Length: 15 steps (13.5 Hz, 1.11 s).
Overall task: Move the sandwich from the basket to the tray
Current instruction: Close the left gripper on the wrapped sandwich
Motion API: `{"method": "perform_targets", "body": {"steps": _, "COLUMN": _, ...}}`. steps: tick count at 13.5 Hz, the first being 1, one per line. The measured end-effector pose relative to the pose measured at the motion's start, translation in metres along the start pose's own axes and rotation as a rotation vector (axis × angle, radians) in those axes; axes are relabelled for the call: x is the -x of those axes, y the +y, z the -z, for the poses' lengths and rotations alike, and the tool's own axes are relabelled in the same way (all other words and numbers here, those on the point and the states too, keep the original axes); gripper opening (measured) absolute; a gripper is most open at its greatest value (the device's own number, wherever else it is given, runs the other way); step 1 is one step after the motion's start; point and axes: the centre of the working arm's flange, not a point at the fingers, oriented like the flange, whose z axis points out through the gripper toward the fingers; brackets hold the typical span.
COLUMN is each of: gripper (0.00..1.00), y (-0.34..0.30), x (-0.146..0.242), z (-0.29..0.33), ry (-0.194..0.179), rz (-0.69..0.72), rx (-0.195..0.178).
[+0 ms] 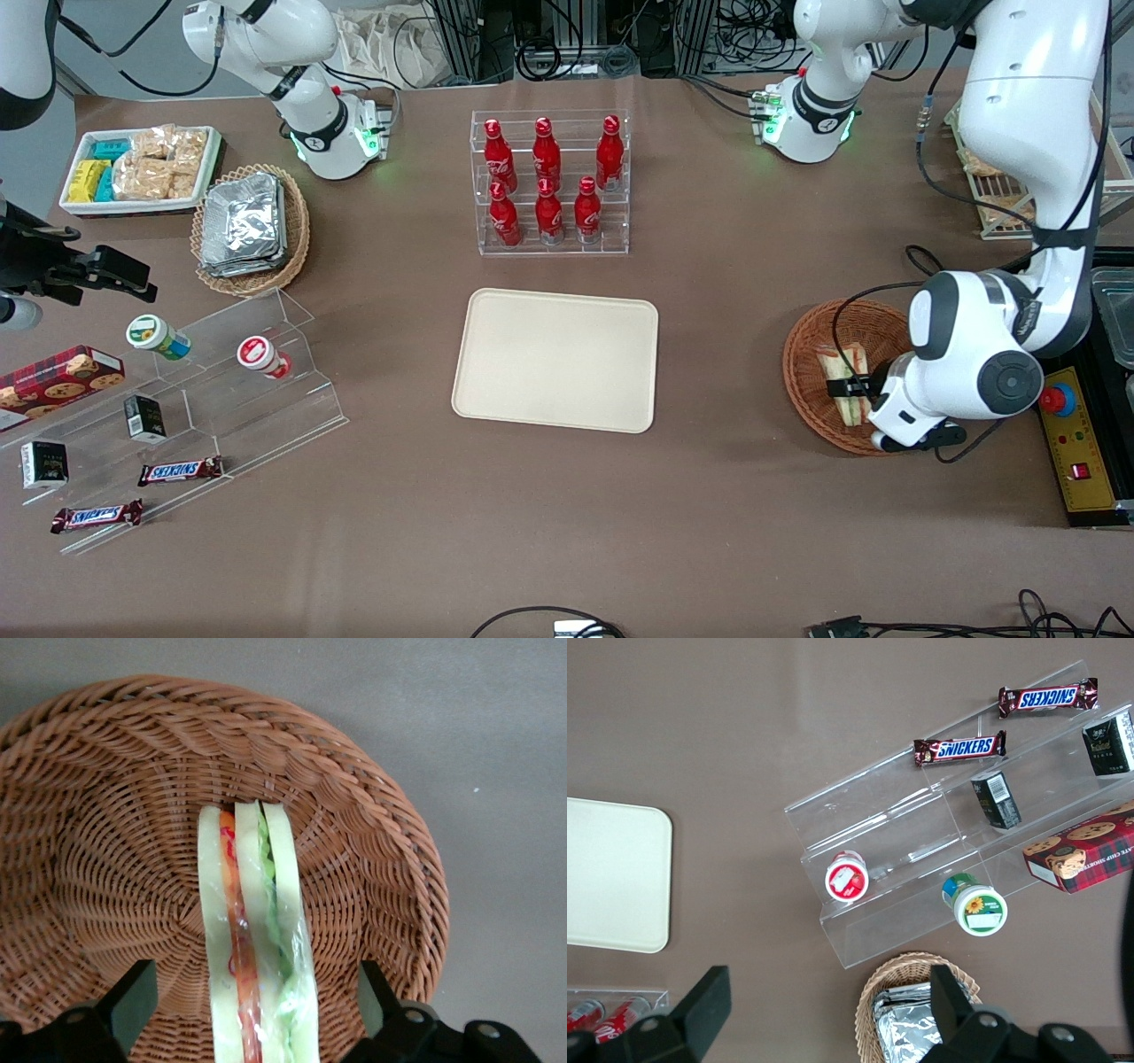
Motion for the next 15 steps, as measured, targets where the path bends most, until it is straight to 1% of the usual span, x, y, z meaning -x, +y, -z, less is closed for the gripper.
{"method": "perform_targets", "body": {"steps": 4, "gripper": 1.00, "y": 0.000, "x": -0.003, "z": -0.023, "ry": -0.032, "rz": 0.034, "rx": -0.002}}
{"method": "perform_targets", "body": {"steps": 8, "gripper": 1.00, "y": 0.000, "x": 0.000, "z": -0.033, "ry": -0.053, "rz": 0.047, "rx": -0.006}}
{"method": "perform_targets", "body": {"steps": 11, "gripper": 0.99, "y": -0.001, "x": 0.007, "z": -0.052, "ry": -0.085, "rz": 0.047, "rx": -0.013}}
{"method": "perform_targets", "body": {"steps": 13, "gripper": 0.99, "y": -0.001, "x": 0.009, "z": -0.055, "ry": -0.089, "rz": 0.048, "rx": -0.014}}
{"method": "perform_targets", "body": {"steps": 15, "gripper": 0.85, "y": -0.001, "x": 0.009, "z": -0.054, "ry": -0.088, "rz": 0.048, "rx": -0.014}}
